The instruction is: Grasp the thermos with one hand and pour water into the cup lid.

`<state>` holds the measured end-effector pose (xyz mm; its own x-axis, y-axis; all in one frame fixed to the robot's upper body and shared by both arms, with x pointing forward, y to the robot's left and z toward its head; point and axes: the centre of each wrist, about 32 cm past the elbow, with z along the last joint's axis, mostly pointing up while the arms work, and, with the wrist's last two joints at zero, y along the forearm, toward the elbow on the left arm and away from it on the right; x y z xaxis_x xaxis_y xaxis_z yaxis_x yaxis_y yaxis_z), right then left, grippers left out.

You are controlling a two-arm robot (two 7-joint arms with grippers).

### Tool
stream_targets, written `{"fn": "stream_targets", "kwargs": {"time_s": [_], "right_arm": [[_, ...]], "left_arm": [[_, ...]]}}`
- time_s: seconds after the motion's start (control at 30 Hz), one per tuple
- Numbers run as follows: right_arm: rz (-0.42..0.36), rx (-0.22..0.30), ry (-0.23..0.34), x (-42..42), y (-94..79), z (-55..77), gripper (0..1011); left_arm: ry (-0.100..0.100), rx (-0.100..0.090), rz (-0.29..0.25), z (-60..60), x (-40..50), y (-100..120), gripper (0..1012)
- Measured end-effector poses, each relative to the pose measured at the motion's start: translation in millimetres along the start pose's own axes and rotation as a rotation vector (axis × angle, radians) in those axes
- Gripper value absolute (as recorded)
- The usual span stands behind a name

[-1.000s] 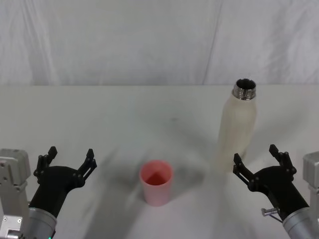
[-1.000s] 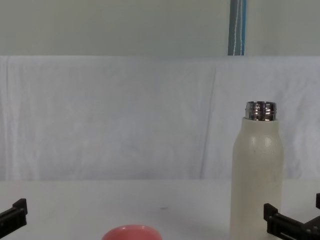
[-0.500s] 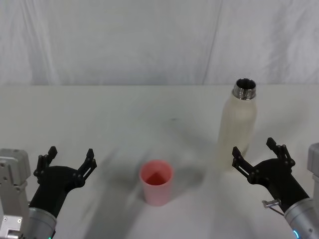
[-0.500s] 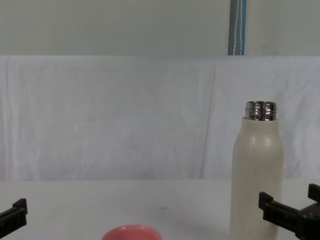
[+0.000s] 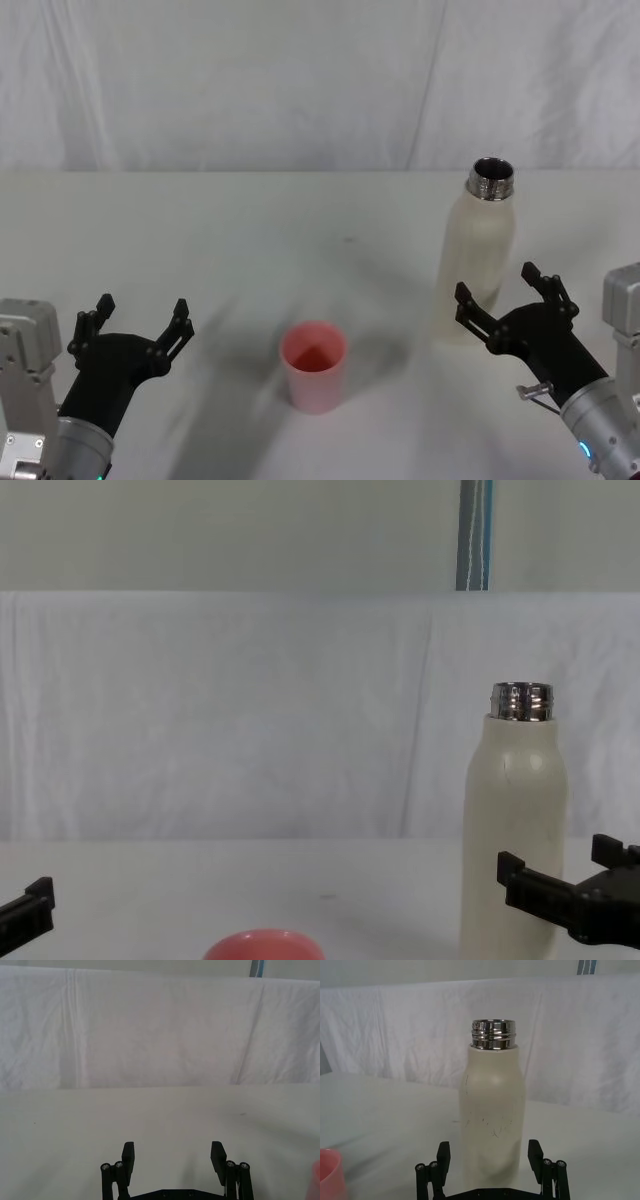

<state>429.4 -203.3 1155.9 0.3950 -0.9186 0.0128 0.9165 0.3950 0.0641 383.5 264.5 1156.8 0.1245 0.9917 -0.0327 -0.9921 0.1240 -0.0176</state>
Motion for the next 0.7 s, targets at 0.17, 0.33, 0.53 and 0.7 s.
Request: {"fn": "stream_targets", "kwargs": {"time_s": [0.17, 0.33, 0.53, 0.7], "right_arm": [[0.009, -0.005, -0.004, 1.4, 6.2, 0.2, 1001], [0.013, -0.011, -0.006, 2.3, 11.3, -1.2, 1001], [0.018, -0.018, -0.003, 2.8, 17.5, -4.1, 1001], [0.021, -0.025, 0.000, 3.1, 21.8, -7.2, 1001]], "left_arm": [[0.000, 0.000, 0.000, 0.0, 0.0, 0, 1001], [0.000, 0.000, 0.000, 0.0, 0.0, 0, 1001], [0.000, 0.000, 0.000, 0.0, 0.0, 0, 1001], [0.000, 0.000, 0.000, 0.0, 0.0, 0, 1001]]}}
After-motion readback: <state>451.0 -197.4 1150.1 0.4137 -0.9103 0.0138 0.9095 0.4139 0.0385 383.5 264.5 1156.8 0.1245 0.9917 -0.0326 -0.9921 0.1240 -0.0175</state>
